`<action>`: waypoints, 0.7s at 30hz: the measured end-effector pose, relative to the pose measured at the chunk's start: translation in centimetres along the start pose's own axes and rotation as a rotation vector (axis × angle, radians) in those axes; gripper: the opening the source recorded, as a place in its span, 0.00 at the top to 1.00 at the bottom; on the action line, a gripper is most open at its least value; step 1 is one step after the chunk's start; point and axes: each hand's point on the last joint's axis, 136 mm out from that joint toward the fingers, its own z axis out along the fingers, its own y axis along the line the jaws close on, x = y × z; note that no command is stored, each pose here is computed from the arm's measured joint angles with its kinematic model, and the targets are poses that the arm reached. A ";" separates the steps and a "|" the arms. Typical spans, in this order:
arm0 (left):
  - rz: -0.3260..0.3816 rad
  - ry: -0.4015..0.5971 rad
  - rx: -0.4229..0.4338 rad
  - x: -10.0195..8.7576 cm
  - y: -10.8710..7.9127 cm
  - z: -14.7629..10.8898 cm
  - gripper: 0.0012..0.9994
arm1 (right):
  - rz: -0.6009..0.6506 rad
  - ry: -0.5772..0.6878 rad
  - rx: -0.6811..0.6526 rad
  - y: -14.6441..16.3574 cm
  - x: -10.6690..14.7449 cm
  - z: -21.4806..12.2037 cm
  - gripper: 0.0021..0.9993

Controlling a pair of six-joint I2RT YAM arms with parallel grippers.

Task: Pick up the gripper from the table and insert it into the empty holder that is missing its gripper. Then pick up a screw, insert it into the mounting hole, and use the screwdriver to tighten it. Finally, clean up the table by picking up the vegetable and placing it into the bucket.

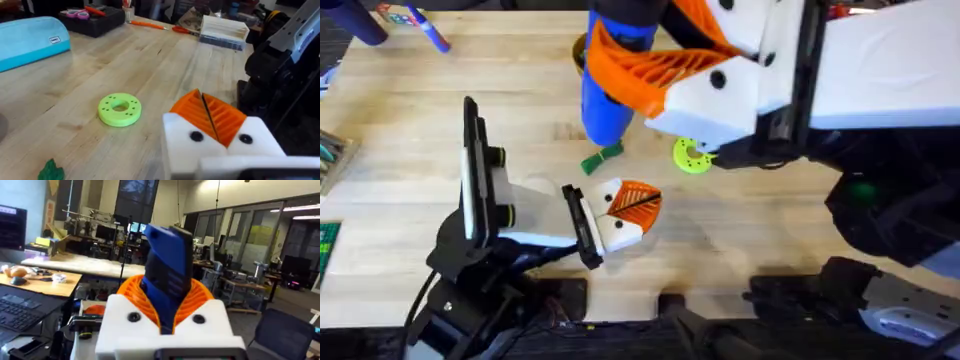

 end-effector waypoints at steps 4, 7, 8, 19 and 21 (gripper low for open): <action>0.000 0.000 0.000 0.0 0.0 0.0 0.99 | 0.037 0.066 0.044 -0.8 1.9 0.0 0.92; 0.000 0.000 0.000 0.0 0.0 0.0 0.99 | 0.065 0.158 0.114 -1.9 4.4 -0.3 0.92; 0.000 0.000 0.000 0.0 0.0 0.0 0.99 | 0.067 0.205 0.147 -2.4 5.5 -0.5 0.92; 0.000 0.000 0.000 0.0 0.0 0.0 0.99 | -0.094 0.477 0.347 -6.0 11.6 -3.2 0.92; 0.000 0.000 0.000 0.0 0.0 0.0 0.99 | -0.144 0.495 0.364 -6.4 11.7 -3.4 0.92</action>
